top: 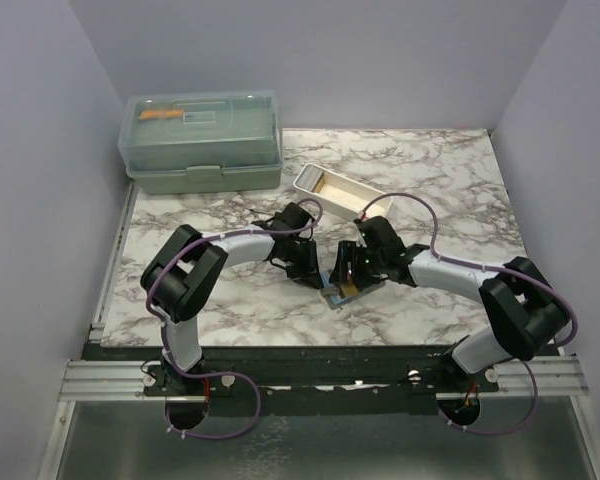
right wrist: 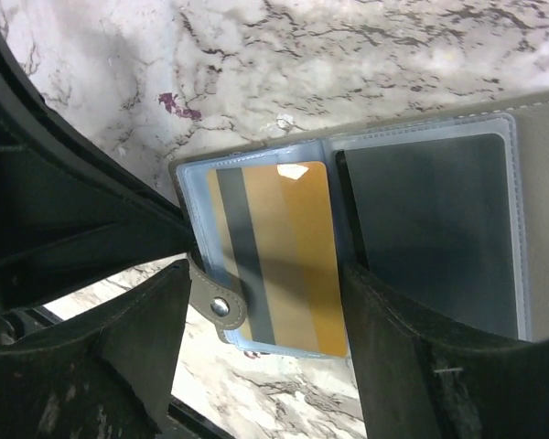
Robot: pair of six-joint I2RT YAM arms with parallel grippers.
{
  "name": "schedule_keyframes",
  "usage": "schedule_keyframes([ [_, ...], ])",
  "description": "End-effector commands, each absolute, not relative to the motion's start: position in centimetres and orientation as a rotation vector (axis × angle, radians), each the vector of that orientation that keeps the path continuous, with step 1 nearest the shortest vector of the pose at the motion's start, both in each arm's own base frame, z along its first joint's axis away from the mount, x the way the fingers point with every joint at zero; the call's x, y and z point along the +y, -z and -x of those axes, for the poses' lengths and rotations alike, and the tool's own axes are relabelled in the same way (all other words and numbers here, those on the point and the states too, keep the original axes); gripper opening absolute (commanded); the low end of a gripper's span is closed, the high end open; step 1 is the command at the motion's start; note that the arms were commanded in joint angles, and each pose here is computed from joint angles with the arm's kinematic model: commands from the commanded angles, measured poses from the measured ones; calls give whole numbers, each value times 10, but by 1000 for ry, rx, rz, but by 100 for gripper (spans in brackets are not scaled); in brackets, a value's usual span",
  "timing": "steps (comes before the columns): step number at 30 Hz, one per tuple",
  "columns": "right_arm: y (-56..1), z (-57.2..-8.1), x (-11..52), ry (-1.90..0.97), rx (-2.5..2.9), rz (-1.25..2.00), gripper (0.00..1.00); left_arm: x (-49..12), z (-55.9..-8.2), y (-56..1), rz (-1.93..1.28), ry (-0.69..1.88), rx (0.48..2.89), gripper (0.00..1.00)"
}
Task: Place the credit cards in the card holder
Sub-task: Insert the credit card into the card holder.
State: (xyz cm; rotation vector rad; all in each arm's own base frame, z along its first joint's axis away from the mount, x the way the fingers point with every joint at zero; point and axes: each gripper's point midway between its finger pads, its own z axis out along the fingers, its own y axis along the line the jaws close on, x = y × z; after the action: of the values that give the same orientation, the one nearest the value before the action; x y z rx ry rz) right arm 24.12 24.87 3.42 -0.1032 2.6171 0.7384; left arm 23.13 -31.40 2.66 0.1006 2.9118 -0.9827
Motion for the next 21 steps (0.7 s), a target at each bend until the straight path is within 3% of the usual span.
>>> schedule_keyframes([
  [1, -34, -227, 281, -855, 2595, 257, 68, -317, -251, -19, -108, 896, 2874, 17],
  [5, -30, -208, 292, -934, 2602, 267, 57, -311, -265, -24, -87, 848, 2843, 17],
  [9, -36, -205, 287, -920, 2593, 216, 56, -310, -271, -26, -95, 829, 2841, 17],
  [16, -34, -226, 251, -737, 2635, -10, 70, -305, -263, -26, -113, 814, 2862, 19],
  [21, -30, -233, 250, -719, 2651, -34, 70, -297, -262, -26, -139, 769, 2864, 21],
])
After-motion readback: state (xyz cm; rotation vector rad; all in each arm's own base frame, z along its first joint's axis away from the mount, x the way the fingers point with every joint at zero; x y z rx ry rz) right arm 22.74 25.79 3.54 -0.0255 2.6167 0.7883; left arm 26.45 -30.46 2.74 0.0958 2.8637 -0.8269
